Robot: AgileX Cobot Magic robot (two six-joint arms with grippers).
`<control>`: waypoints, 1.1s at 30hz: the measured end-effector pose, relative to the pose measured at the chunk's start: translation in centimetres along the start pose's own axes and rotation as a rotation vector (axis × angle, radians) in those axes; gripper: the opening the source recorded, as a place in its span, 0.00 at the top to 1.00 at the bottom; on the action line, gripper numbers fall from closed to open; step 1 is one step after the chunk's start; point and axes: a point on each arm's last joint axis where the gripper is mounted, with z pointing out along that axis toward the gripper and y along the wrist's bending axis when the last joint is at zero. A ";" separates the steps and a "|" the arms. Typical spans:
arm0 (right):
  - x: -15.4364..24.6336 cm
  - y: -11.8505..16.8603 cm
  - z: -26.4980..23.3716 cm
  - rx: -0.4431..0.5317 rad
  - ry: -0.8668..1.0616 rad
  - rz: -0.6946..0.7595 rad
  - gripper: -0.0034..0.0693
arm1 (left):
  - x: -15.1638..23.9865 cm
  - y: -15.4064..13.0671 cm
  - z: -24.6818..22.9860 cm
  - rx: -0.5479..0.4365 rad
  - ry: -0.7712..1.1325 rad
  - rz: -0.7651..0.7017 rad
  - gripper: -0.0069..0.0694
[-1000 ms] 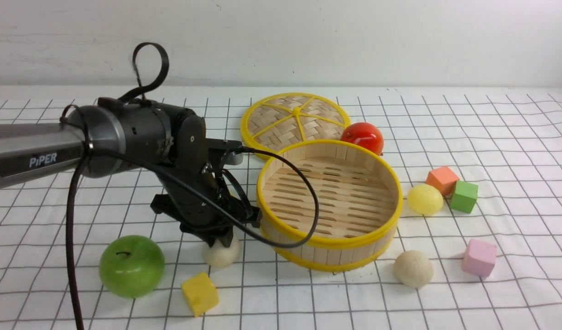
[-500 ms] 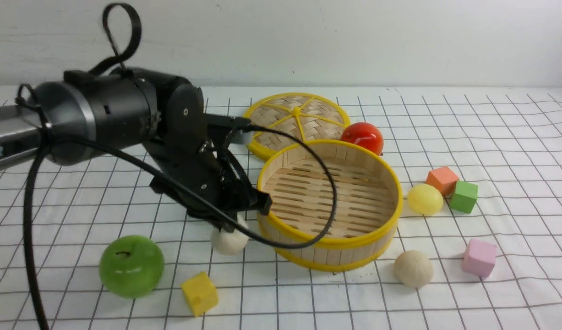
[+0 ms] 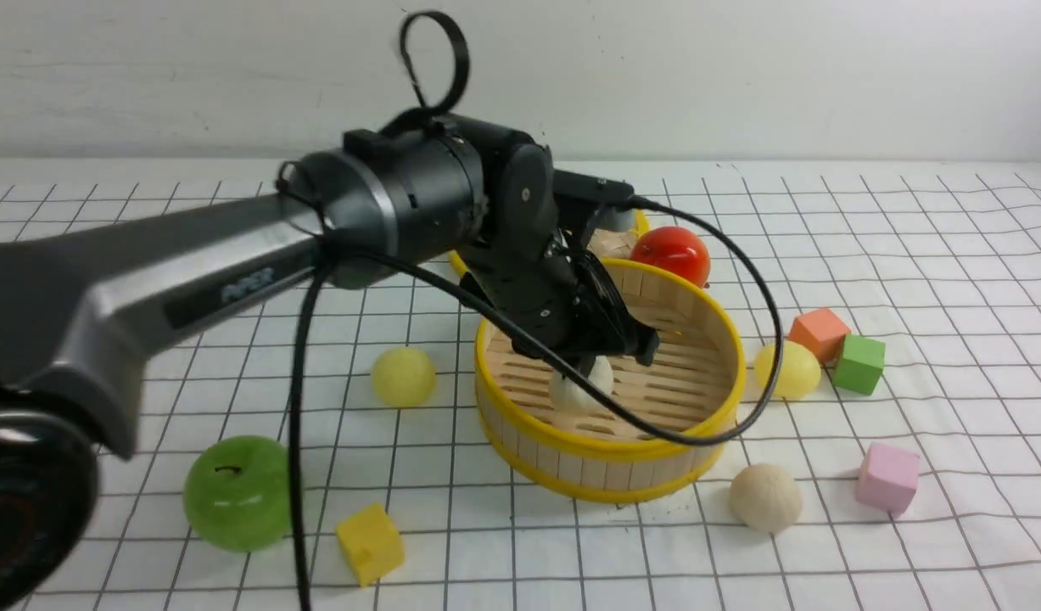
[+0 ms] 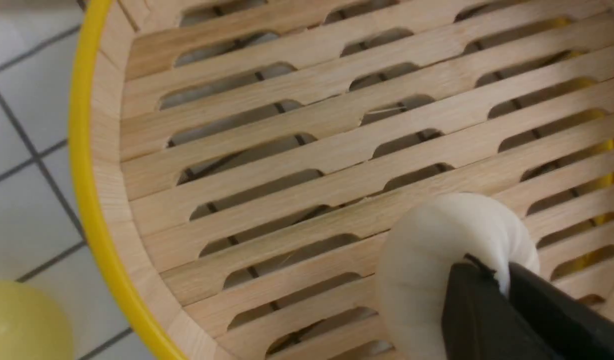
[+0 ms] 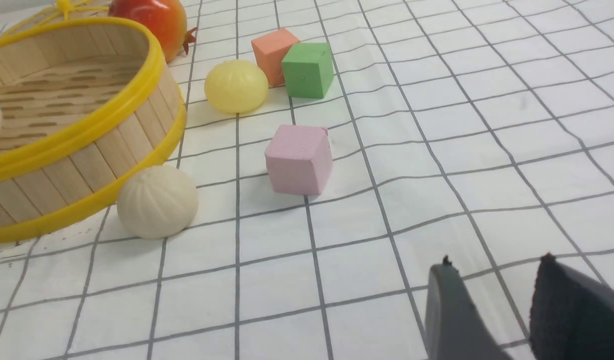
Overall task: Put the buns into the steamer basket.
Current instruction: Use the left arm to put the steamed stuffed bun into the steamer, then use the left arm to grab a steamed stuffed bun
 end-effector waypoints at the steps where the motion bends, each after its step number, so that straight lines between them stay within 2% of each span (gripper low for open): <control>1: 0.0 0.0 0.0 0.000 0.000 0.000 0.62 | 0.0 0.0 0.8 -0.002 0.030 -0.001 0.84; 5: 0.0 0.0 0.0 0.000 0.000 0.000 0.62 | -0.3 0.0 2.1 -0.004 0.063 0.000 0.66; 9: 0.0 0.0 0.0 0.000 0.000 0.000 0.62 | -1.0 -0.1 1.2 -0.001 0.066 0.003 0.41; 12: 0.0 0.0 0.0 0.000 0.000 0.000 0.62 | -1.8 -0.4 -1.3 0.003 0.062 0.008 0.27; 13: 0.0 0.0 0.0 0.000 0.000 0.000 0.62 | -1.7 -0.4 -1.3 0.003 0.067 0.008 0.26; 15: 0.0 0.0 0.0 0.000 0.000 0.000 0.62 | -2.2 -0.3 -5.5 -0.011 0.050 0.018 0.20; 19: 0.0 0.0 0.0 0.000 0.000 0.000 0.62 | -1.5 2.0 -9.1 -0.073 0.068 -0.022 0.25; 21: 0.0 0.0 0.0 0.000 0.000 0.000 0.62 | -0.3 5.7 -9.0 -0.136 0.113 -0.100 0.36; 22: 0.0 0.0 0.0 0.000 0.000 0.000 0.62 | -0.1 5.7 -8.8 -0.137 0.118 -0.100 0.37; 24: 0.0 0.0 0.0 0.000 0.000 0.000 0.62 | 1.5 9.2 -6.4 -0.182 0.166 -0.168 0.51; 25: 0.0 0.0 0.0 0.000 0.000 0.000 0.62 | 1.6 9.4 -6.2 -0.183 0.161 -0.171 0.52; 26: 0.0 0.0 0.0 0.000 0.000 0.000 0.62 | 2.1 10.6 -4.9 -0.192 0.161 -0.189 0.59; 30: 0.0 0.0 0.0 0.000 0.000 0.000 0.62 | 2.0 11.7 -3.5 -0.196 0.114 -0.200 0.63; 33: 0.0 0.0 0.0 0.000 0.000 0.000 0.62 | 1.7 12.2 -2.6 -0.196 0.069 -0.172 0.57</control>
